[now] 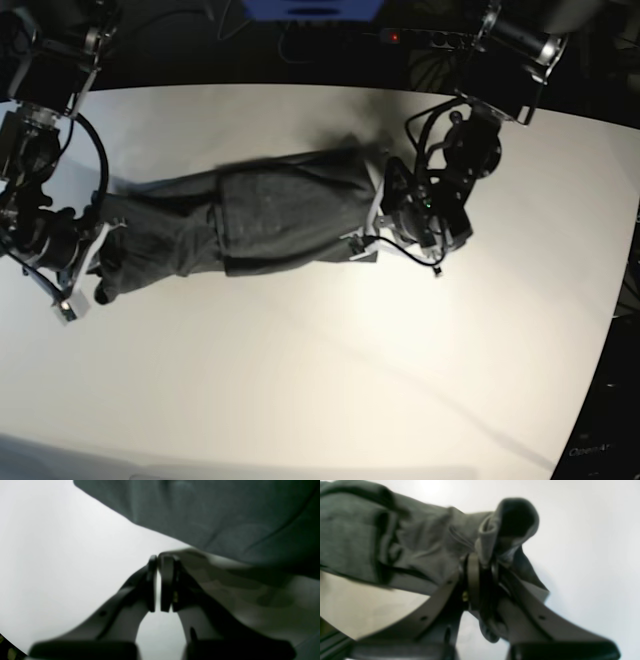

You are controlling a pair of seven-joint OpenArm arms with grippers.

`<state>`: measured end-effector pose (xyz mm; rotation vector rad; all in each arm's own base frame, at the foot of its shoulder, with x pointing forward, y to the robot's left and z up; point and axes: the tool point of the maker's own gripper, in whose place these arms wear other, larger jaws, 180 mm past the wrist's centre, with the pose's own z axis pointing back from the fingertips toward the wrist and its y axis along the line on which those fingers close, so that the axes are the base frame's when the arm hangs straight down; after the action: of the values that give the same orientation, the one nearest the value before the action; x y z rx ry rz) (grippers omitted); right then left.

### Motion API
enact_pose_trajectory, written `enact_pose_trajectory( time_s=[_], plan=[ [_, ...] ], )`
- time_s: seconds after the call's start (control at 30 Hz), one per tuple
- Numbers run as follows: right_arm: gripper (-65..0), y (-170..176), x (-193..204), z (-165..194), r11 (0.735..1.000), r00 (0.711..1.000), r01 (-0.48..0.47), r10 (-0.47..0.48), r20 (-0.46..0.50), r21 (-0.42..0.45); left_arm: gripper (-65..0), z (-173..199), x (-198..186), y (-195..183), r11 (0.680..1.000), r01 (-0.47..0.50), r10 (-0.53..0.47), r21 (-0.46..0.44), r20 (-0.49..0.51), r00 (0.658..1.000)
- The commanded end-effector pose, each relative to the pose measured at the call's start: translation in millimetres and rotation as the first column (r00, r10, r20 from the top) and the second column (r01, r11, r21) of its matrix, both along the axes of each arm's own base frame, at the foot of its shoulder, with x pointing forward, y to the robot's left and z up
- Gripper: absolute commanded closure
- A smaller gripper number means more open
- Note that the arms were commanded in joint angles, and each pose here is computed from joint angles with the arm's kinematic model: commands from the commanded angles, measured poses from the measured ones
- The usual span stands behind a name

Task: Fold the T-shirt properly
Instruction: 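Lift the strip end with the right gripper and fold it toward the left gripper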

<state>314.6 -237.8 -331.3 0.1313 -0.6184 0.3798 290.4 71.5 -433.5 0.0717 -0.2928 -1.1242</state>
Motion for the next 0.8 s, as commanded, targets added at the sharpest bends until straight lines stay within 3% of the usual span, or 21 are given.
enact_pose_trajectory(
  time_s=[0.0,0.27,0.37,0.77],
  plan=[
    [-0.7,1.4,8.0,16.3,1.000,0.999,-0.013,0.013,0.051,-0.008,-3.1,4.9,5.9,-5.1,1.000,-0.001,0.001,-0.022,0.018,1.000],
    [-0.7,38.6,-3.2,17.2,0.998,0.996,-0.049,0.047,0.071,0.031,-3.1,5.4,6.0,-6.0,1.000,0.000,0.000,-0.024,0.019,1.000],
    [-0.7,64.2,-3.3,21.1,0.993,0.990,-0.108,0.103,0.092,0.041,-3.1,5.5,6.1,-6.3,1.000,0.000,0.000,-0.025,0.020,1.000],
    [-0.7,167.4,-3.9,22.8,0.937,0.948,-0.312,0.295,0.122,0.160,-3.1,5.9,6.3,-6.5,1.000,0.001,0.000,-0.026,0.021,1.000]
  ],
)
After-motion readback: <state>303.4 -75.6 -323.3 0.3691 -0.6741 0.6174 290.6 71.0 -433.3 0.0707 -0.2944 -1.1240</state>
